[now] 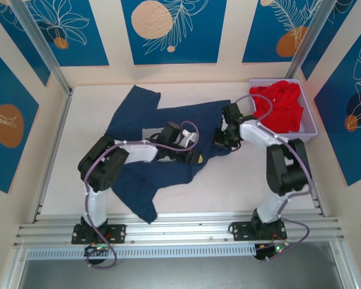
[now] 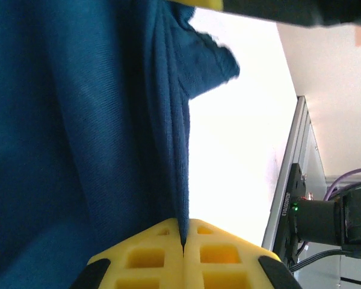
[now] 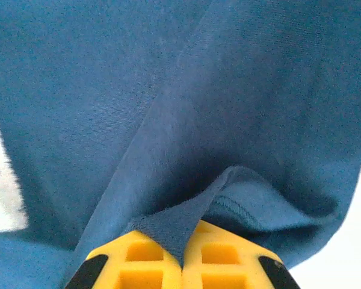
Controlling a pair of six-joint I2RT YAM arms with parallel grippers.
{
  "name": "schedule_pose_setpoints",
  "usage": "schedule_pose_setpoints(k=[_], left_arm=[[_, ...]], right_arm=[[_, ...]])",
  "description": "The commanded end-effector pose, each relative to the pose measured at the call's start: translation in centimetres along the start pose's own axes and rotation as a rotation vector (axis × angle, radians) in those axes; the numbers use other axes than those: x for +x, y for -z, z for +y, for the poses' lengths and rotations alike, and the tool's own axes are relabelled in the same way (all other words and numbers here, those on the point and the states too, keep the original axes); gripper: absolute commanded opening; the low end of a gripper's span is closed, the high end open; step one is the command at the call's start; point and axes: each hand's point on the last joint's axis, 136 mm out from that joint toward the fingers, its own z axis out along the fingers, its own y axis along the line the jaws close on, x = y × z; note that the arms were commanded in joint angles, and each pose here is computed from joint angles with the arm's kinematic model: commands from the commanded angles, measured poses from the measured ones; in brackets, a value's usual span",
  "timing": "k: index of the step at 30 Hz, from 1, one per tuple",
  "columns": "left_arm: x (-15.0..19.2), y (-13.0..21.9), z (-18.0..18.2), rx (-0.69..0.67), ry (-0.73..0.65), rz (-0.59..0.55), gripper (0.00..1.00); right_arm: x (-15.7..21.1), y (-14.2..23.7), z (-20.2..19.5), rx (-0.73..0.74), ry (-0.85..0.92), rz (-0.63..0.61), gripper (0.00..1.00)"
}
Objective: Fold the inside-out t-shirt
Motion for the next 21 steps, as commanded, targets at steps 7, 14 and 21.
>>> schedule_pose_setpoints(k=[7, 14, 21], left_arm=[[1.2, -0.2, 1.6, 0.022, 0.188, 0.025, 0.00], [1.2, -0.4, 1.8, 0.027, 0.200, 0.029, 0.00], [1.0, -0.4, 1.5, 0.030, 0.198, 0.030, 0.00]], right_arm=[[-2.5, 1.9, -2.9, 0.192, 0.106, -0.008, 0.20], [1.2, 4.6, -0.7, 0.155, 0.242, -0.039, 0.36], [5.6, 3.5, 1.6, 0.122, 0.377, -0.025, 0.58]])
